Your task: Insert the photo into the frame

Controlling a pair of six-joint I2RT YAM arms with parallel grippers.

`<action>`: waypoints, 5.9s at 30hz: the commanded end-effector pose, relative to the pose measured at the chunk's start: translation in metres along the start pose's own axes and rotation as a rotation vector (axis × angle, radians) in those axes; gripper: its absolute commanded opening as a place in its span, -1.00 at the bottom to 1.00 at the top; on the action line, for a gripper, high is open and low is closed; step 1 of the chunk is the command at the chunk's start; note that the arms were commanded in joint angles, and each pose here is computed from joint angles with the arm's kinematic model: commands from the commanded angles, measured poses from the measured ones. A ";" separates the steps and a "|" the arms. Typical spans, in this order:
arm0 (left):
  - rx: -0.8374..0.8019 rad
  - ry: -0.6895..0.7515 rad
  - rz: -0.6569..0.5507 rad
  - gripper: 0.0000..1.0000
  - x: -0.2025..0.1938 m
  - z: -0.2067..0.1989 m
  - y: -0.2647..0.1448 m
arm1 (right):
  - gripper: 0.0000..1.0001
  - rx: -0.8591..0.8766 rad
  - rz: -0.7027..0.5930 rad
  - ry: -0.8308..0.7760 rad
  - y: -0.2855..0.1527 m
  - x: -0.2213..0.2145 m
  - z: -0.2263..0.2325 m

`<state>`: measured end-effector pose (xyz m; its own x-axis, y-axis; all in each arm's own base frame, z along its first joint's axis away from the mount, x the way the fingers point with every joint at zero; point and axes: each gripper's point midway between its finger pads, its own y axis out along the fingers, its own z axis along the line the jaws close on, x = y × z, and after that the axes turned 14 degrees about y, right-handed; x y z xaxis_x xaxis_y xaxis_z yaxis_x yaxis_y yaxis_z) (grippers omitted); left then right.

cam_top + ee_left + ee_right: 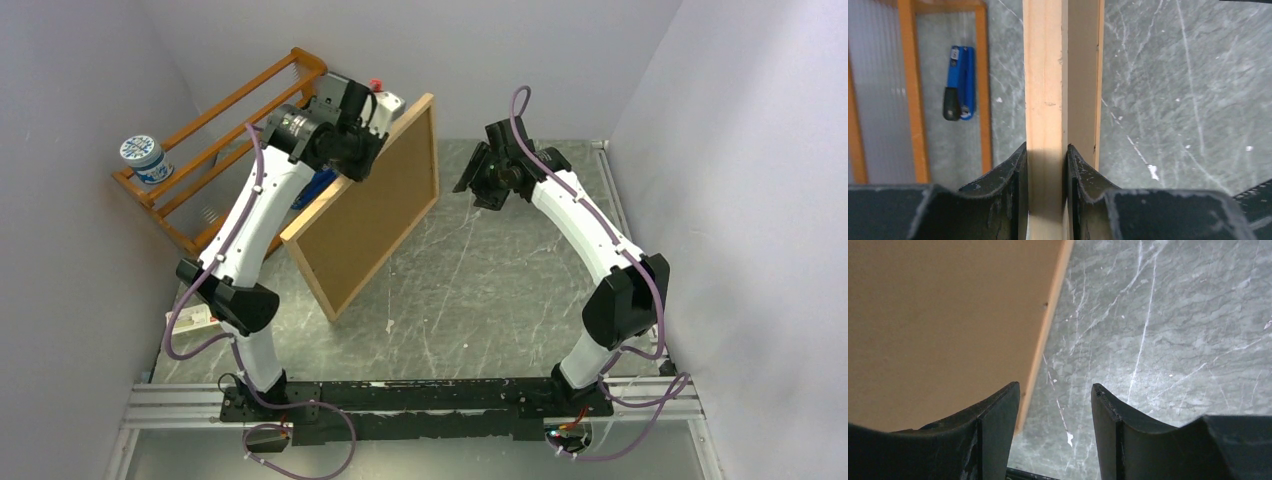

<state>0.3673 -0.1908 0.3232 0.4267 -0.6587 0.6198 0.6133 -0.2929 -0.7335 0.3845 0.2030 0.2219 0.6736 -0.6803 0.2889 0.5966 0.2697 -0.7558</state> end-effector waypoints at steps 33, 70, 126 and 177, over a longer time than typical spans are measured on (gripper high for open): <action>0.029 0.047 -0.168 -0.88 0.052 -0.099 -0.003 | 0.71 0.540 0.086 0.337 -0.091 0.012 0.091; -0.481 0.038 -0.417 0.42 0.066 -0.191 -0.034 | -0.71 0.287 0.028 0.363 -0.065 0.029 0.035; -0.417 -0.560 0.137 0.65 -0.113 -0.048 0.235 | 0.73 -0.142 -0.029 0.451 0.050 0.013 -0.263; -0.060 -0.324 0.042 0.84 -0.071 -0.016 0.217 | 0.74 -0.032 -0.072 0.117 0.046 0.104 -0.104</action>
<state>0.4059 -0.2011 0.0563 0.7722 -0.4402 0.4583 0.3739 -0.2684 -0.8878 0.4964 0.0833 0.1657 0.5490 -0.7808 0.2984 0.6996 0.2339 -0.6752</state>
